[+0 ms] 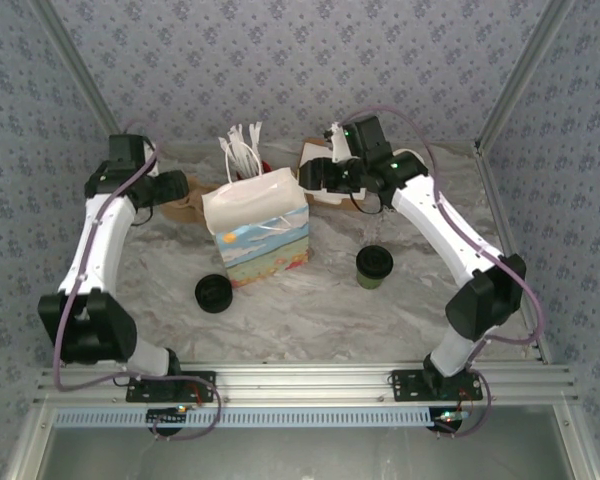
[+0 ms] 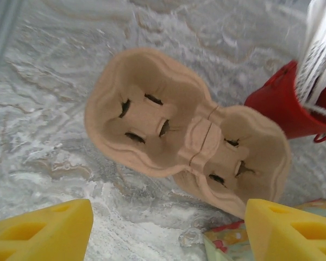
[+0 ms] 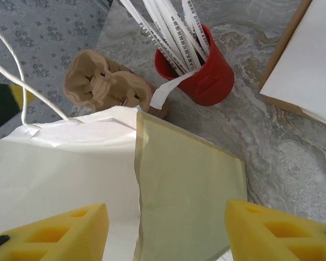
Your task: Pack the takeout coffee
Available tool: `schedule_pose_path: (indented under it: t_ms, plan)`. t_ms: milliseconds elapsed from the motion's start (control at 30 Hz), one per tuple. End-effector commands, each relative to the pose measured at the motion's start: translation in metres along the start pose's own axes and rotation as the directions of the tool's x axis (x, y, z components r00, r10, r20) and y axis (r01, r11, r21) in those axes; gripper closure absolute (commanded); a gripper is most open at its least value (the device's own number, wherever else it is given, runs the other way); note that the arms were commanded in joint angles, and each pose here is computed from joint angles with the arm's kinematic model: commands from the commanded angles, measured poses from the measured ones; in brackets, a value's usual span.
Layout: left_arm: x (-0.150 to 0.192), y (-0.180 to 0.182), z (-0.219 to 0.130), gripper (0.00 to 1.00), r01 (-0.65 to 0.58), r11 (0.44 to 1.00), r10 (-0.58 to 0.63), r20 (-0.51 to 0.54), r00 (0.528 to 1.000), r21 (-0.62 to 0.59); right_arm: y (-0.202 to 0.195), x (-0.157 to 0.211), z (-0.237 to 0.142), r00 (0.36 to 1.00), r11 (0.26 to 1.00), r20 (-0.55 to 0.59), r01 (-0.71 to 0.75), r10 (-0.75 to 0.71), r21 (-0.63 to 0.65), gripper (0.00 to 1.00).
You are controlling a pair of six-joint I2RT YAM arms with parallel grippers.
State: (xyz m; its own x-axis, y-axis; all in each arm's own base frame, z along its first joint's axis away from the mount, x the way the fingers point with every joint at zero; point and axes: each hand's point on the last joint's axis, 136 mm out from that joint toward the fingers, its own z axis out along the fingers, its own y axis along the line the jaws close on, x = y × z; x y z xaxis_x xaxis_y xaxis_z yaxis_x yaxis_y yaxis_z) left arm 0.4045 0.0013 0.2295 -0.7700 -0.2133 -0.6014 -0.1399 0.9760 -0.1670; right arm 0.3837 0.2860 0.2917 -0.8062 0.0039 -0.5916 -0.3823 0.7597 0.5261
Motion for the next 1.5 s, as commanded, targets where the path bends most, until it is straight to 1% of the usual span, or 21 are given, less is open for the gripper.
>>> schedule_pose_path:
  t_ms: [0,100,300,433,567,700,967,1133,1233,1467]
  plan:
    - [-0.018,-0.014,0.011,0.28,-0.074,0.996,0.073,0.006,0.997,0.052,0.01,-0.007,0.006,0.999,0.998,0.002,0.046,-0.046,-0.038,0.39]
    - [-0.02,-0.019,0.03,0.28,-0.133,0.991,0.134,-0.022,0.991,0.027,0.013,-0.007,0.011,0.998,0.997,-0.003,0.061,-0.061,-0.048,0.39]
    - [-0.017,-0.031,0.063,0.27,-0.229,0.973,0.224,-0.119,0.967,-0.03,0.018,-0.006,0.015,0.998,0.996,-0.02,0.063,-0.064,-0.07,0.39]
    - [-0.01,-0.036,0.082,0.28,-0.264,0.963,0.253,-0.17,0.952,-0.046,0.018,-0.005,0.012,0.998,0.996,-0.019,0.065,-0.066,-0.064,0.39]
    - [0.002,-0.035,0.096,0.31,-0.304,0.95,0.283,-0.22,0.934,-0.069,0.018,-0.004,0.007,0.997,0.996,-0.013,0.07,-0.071,-0.06,0.39]
    - [0.011,-0.033,0.1,0.36,-0.296,0.952,0.27,-0.249,0.93,-0.075,0.019,-0.003,0.007,0.997,0.995,-0.012,0.072,-0.073,-0.066,0.39]
    - [0.025,-0.029,0.108,0.39,-0.301,0.951,0.269,-0.281,0.921,-0.075,0.019,0.0,0.016,0.997,0.995,-0.028,0.063,-0.065,-0.073,0.4]
    - [0.028,-0.031,0.11,0.43,-0.312,0.946,0.275,-0.293,0.916,-0.087,0.02,0.001,0.019,0.997,0.995,-0.035,0.062,-0.065,-0.074,0.4]
    - [0.028,-0.03,0.109,0.49,-0.315,0.945,0.276,-0.295,0.915,-0.094,0.021,0.002,0.019,0.997,0.995,-0.036,0.063,-0.066,-0.075,0.4]
    - [0.024,-0.032,0.107,0.54,-0.31,0.946,0.272,-0.289,0.918,-0.095,0.022,0.004,0.021,0.997,0.995,-0.041,0.066,-0.069,-0.071,0.41]
